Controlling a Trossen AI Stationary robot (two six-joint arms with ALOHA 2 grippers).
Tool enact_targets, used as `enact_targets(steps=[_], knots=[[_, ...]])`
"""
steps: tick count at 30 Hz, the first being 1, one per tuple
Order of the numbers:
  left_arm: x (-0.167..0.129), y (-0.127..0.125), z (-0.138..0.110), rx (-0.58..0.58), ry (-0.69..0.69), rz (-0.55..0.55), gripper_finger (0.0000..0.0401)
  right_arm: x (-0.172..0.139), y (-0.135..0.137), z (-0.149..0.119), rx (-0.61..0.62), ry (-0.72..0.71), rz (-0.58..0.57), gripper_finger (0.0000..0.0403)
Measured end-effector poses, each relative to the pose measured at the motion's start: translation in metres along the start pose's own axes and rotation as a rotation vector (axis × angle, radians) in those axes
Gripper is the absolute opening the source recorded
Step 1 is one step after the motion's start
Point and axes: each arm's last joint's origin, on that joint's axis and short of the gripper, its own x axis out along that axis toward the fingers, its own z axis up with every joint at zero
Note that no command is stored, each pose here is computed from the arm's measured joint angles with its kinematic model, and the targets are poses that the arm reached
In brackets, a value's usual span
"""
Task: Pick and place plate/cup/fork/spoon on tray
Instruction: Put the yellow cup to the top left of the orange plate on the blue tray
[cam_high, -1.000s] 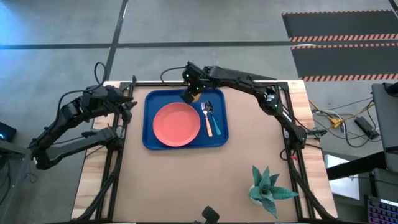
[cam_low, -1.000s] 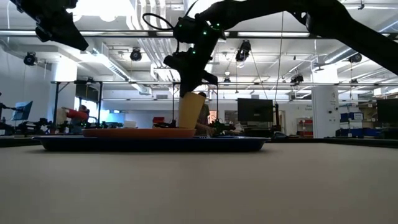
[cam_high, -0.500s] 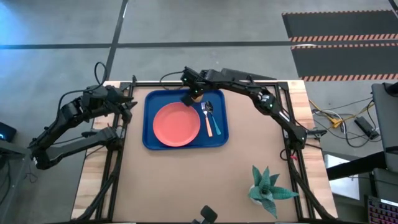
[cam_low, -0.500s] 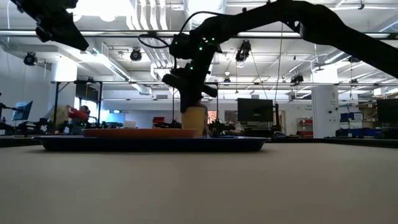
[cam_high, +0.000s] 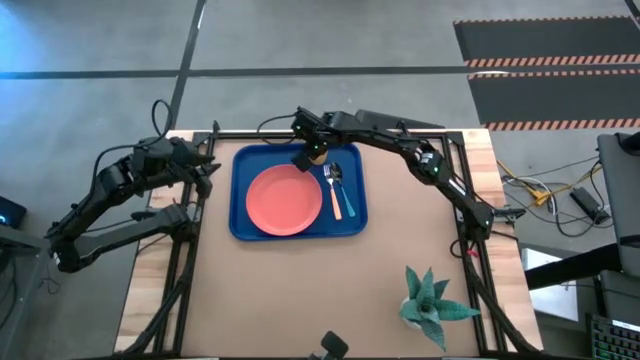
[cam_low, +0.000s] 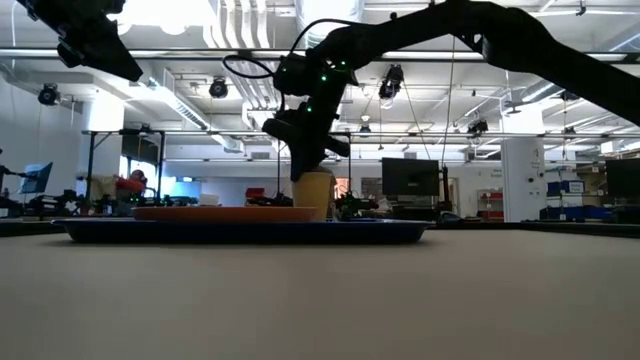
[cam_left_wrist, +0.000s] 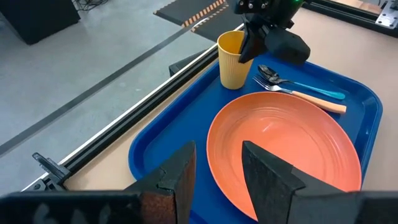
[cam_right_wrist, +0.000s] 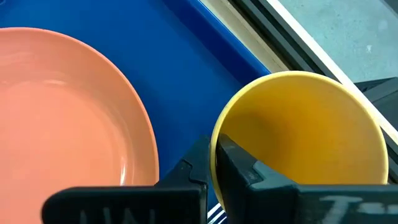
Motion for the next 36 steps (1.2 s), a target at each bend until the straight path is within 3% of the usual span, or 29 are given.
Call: enact_targets(steps=[7,17,26,32,36], knots=[[0.0,0.0,0.0,0.0,0.001,0.0,0.0113,0.0,0.003,0.001,0.003,-0.006,0.032,0.0015],[0.0,0.0,0.0,-0.008,0.001,0.001,0.0113,-0.006,0.009,0.004,-0.001,-0.046,0.064,0.0078],[0.003,0.0,0.002,-0.106,-0.001,0.0,0.0113,-0.061,0.013,0.015,-0.029,-0.175,0.094,0.011],[0.047,-0.008,0.013,-0.018,-0.132,-0.147,0.0113,-0.115,0.034,0.011,-0.075,-0.248,0.216,0.0107],[0.093,-0.012,0.021,-0.018,-0.079,-0.172,0.0113,-0.148,0.052,0.002,-0.117,-0.271,0.259,0.0101]])
